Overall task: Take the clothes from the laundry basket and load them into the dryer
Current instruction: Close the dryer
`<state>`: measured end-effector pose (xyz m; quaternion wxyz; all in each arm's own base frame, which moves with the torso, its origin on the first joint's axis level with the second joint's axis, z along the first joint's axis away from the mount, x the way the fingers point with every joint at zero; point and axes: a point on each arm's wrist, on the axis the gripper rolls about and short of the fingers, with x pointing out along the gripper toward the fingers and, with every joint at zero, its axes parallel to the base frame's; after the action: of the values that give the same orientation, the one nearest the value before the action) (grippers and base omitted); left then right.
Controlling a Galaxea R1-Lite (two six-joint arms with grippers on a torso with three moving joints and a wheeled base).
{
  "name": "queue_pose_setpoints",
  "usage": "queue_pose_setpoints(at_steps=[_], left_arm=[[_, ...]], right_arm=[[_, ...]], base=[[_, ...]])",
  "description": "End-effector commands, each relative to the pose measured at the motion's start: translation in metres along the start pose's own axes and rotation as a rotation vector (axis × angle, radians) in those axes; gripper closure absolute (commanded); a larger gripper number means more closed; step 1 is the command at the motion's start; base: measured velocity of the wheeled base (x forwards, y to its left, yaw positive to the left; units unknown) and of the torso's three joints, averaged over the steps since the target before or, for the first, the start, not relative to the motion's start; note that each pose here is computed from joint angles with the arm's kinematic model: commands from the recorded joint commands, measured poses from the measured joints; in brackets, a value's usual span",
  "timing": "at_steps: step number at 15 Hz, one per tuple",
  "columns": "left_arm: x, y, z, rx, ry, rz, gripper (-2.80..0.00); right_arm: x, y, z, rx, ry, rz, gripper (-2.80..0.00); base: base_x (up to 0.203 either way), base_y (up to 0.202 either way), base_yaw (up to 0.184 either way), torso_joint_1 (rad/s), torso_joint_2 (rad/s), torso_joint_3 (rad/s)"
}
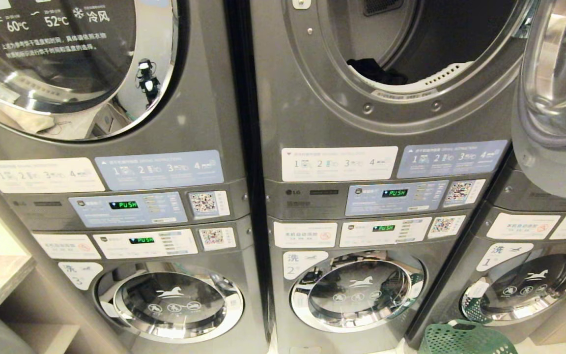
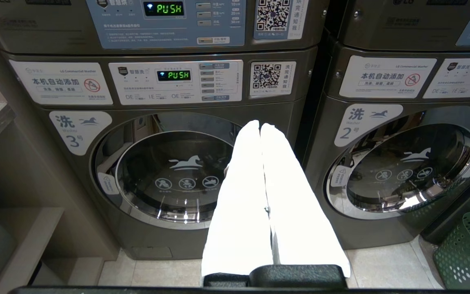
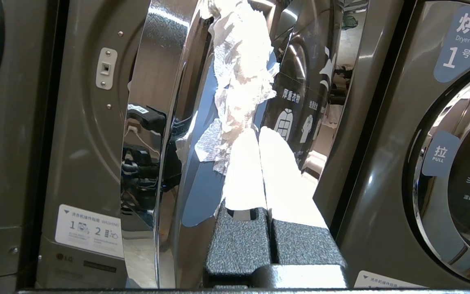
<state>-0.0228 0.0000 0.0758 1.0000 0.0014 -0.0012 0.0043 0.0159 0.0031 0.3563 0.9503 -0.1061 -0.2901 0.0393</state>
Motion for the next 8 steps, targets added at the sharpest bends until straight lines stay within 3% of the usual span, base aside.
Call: queue_pose_setpoints(at_steps=[1, 8], left_arm=[[0.0000, 0.0000, 0.0000, 0.000, -0.001, 0.001, 0.00], [0.0000, 0.0000, 0.0000, -0.001, -0.001, 0.001, 0.00]], right_arm=[[0.0005, -0.0001, 0.0001, -0.001, -0.002, 0.001, 0.00], [0.0000, 0.0000, 0.0003, -0.001, -0.003, 0.000, 0.00]], base=[[0.000, 0.000, 0.000, 0.000, 0.00, 0.000], [0.000, 0.000, 0.000, 0.000, 0.00, 0.000]])
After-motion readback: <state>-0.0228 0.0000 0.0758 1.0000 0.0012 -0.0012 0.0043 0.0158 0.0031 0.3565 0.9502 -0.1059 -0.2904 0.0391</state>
